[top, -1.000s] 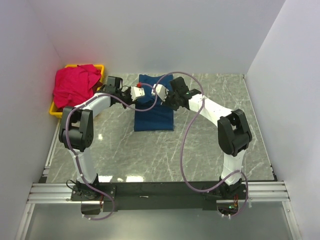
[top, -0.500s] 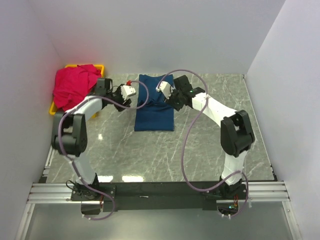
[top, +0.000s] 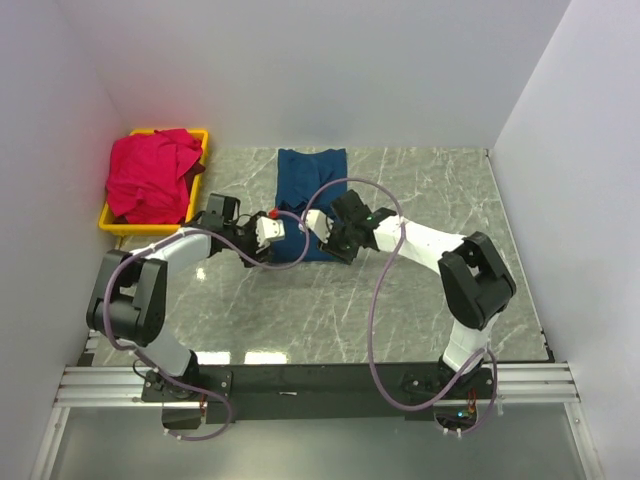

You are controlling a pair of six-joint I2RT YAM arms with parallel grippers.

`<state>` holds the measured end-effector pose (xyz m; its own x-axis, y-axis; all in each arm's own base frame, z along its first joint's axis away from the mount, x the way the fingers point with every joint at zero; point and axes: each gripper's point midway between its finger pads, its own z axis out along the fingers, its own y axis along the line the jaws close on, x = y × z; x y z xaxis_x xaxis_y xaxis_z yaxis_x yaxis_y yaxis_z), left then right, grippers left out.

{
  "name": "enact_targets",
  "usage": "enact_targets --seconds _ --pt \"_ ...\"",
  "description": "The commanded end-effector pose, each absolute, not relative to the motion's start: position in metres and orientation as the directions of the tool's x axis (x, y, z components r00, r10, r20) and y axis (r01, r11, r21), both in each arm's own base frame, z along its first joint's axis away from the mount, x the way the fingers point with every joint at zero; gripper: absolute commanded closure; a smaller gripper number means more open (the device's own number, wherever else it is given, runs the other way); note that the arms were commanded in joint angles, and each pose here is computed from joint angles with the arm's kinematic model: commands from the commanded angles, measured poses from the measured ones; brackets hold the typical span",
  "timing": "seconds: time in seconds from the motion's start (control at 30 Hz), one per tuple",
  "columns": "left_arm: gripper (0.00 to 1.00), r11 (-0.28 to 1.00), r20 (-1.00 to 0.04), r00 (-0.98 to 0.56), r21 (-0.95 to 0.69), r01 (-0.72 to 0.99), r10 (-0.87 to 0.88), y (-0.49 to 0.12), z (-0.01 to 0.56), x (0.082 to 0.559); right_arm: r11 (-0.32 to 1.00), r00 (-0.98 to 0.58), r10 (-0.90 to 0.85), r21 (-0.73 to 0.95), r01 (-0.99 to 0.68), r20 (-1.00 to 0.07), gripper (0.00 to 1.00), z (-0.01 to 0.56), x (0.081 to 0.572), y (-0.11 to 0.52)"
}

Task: Fold and stack the t-shirts
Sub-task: Fold the tshirt

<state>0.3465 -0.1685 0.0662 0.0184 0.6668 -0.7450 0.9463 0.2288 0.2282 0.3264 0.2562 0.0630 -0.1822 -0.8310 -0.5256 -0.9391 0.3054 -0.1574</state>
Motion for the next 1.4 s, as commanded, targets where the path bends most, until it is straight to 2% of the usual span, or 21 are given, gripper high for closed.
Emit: enact_targets --seconds 0.0,0.2,0.33,0.5,0.53,0.57,0.6,0.63,0.7,0.73,0.77,0.8,0.97,1.13,1.3,1.37 --pt "0.31 0.192 -0.748 0.108 0.303 0.934 0.655 -0.177 0.069 0.358 0.319 -0.165 -0.826 -0.205 -0.925 -0.54 0.59 0.054 0.341 0.258" --pt "0.31 0.147 -0.724 0.137 0.314 0.938 0.676 -0.181 0.051 0.362 0.304 -0.147 -0.842 -0.229 -0.925 -0.519 0.57 0.042 0.342 0.261" --pt "0.33 0.082 -0.697 0.17 0.313 0.946 0.697 -0.184 0.038 0.356 0.289 -0.154 -0.861 -0.218 -0.932 -0.485 0.63 0.032 0.34 0.257" --pt "0.42 0.018 -0.655 0.222 0.338 0.941 0.722 -0.185 0.026 0.354 0.28 -0.158 -0.877 -0.215 -0.936 -0.453 0.68 0.022 0.337 0.254" --pt "0.46 0.013 -0.652 0.22 0.332 0.943 0.726 -0.184 0.023 0.352 0.281 -0.162 -0.877 -0.21 -0.937 -0.452 0.68 0.022 0.336 0.253" --pt "0.56 0.004 -0.647 0.22 0.327 0.945 0.73 -0.184 0.02 0.35 0.28 -0.163 -0.878 -0.207 -0.937 -0.451 0.68 0.022 0.335 0.253" --pt "0.61 -0.007 -0.643 0.228 0.328 0.945 0.731 -0.184 0.018 0.347 0.277 -0.161 -0.879 -0.206 -0.939 -0.448 0.71 0.021 0.334 0.252" --pt "0.72 -0.009 -0.646 0.232 0.329 0.944 0.727 -0.184 0.019 0.346 0.279 -0.165 -0.881 -0.206 -0.938 -0.443 0.84 0.02 0.332 0.25" --pt "0.81 -0.003 -0.661 0.218 0.31 0.951 0.718 -0.185 0.027 0.341 0.286 -0.164 -0.879 -0.219 -0.933 -0.448 0.96 0.023 0.335 0.249" --pt "0.85 0.003 -0.67 0.208 0.299 0.954 0.713 -0.186 0.031 0.339 0.298 -0.172 -0.873 -0.221 -0.928 -0.457 1.0 0.032 0.335 0.247" --pt "0.92 0.017 -0.693 0.198 0.29 0.957 0.693 -0.186 0.043 0.338 0.322 -0.186 -0.852 -0.21 -0.923 -0.489 1.0 0.045 0.344 0.247" --pt "0.94 0.041 -0.71 0.17 0.27 0.962 0.684 -0.185 0.053 0.34 0.349 -0.211 -0.834 -0.193 -0.917 -0.509 1.0 0.055 0.347 0.245" --pt "0.98 0.142 -0.765 0.142 0.293 0.945 0.629 -0.175 0.118 0.357 0.427 -0.214 -0.745 -0.204 -0.881 -0.632 1.0 0.147 0.365 0.233" --pt "0.99 0.149 -0.785 0.168 0.314 0.937 0.597 -0.179 0.165 0.349 0.398 -0.178 -0.731 -0.199 -0.896 -0.659 1.0 0.19 0.341 0.226" --pt "0.99 0.067 -0.76 0.161 0.259 0.963 0.63 -0.175 0.163 0.292 0.35 -0.155 -0.734 -0.174 -0.92 -0.661 1.0 0.2 0.298 0.212" --pt "0.99 0.022 -0.747 0.177 0.248 0.968 0.64 -0.174 0.162 0.262 0.307 -0.172 -0.745 -0.103 -0.946 -0.645 1.0 0.188 0.268 0.208"
